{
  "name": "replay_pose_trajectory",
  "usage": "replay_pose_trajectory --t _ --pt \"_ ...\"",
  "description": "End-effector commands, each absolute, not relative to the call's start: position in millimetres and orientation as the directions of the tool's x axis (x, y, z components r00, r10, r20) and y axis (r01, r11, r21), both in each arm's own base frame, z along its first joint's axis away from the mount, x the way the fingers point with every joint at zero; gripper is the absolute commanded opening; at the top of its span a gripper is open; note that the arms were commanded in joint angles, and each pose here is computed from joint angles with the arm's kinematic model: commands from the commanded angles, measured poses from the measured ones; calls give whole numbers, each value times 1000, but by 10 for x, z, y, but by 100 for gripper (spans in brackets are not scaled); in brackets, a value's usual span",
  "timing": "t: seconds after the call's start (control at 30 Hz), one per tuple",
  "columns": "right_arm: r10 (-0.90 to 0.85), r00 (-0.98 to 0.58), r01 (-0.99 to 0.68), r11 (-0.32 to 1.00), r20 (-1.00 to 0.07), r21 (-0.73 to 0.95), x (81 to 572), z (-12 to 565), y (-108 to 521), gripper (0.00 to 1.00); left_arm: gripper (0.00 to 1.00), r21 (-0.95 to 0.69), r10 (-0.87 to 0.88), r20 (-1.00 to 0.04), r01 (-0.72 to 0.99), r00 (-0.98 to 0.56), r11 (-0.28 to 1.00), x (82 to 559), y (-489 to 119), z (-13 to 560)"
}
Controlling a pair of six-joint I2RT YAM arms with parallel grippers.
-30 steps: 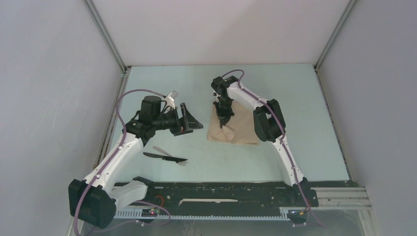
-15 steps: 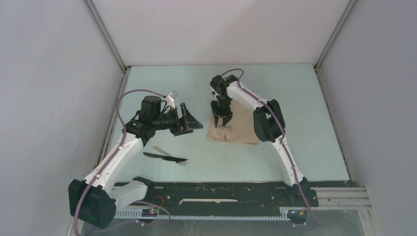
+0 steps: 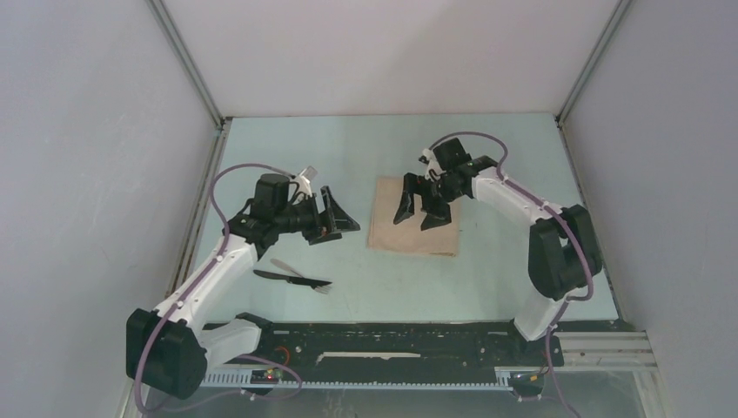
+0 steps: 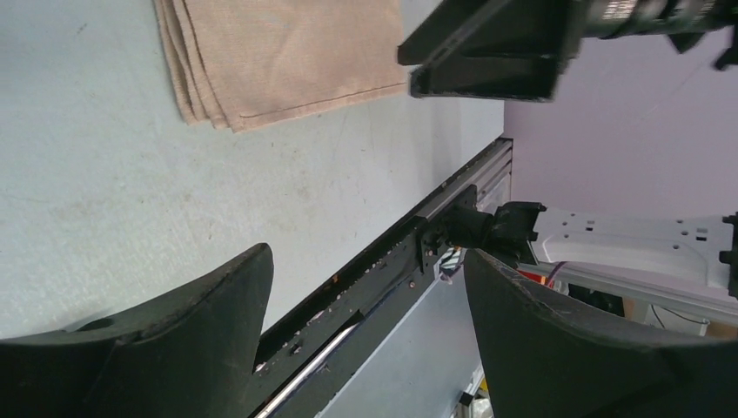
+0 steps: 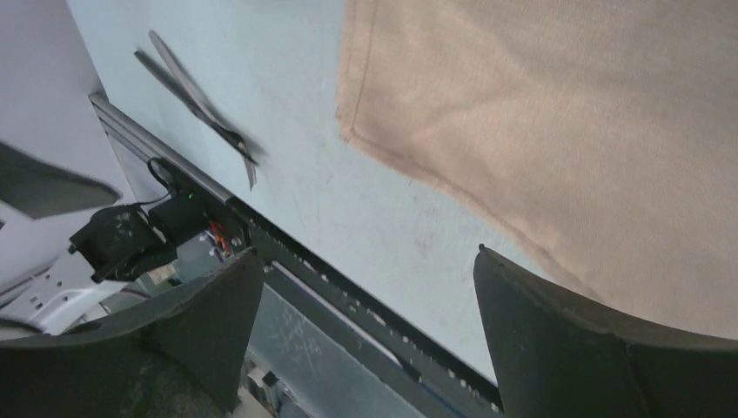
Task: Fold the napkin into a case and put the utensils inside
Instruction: Fold the rectangle-folded napkin at the center of the board, then smooth out the square-folded napkin at the center of the board.
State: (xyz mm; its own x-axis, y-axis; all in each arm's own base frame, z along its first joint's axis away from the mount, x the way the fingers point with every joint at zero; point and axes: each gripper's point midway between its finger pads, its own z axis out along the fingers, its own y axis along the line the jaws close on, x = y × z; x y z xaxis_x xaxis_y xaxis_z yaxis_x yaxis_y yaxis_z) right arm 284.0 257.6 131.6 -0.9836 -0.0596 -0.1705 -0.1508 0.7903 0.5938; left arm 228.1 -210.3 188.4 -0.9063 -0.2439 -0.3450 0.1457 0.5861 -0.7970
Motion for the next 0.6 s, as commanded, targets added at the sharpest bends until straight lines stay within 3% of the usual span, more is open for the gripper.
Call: replay_pose_trajectory --t 0.0,0.03,0.13,0.3,0.37,0.57 --pt "-15 -978 -166 657 -207 735 3008 1083 3032 93 85 -781 -270 -369 139 -890 610 2429 -2088 1804" --pt "-6 -976 -169 647 -217 743 3030 1062 3095 87 84 -767 -268 -376 135 -887 627 2460 -2082 1753" --pt "32 -972 -169 591 -232 789 3102 1013 3342 57 78 -717 -242 -366 106 -899 689 2548 -2087 1506" --pt "72 -973 -132 610 -221 781 3142 724 3582 37 71 -663 -245 -343 49 -907 747 2690 -2109 1250" --pt "74 -975 -119 627 -211 770 3109 619 3633 31 68 -655 -249 -338 36 -907 755 2716 -2107 1202" --pt "55 -973 -130 670 -223 731 3039 441 3673 26 62 -638 -260 -322 6 -910 770 2701 -2072 1093"
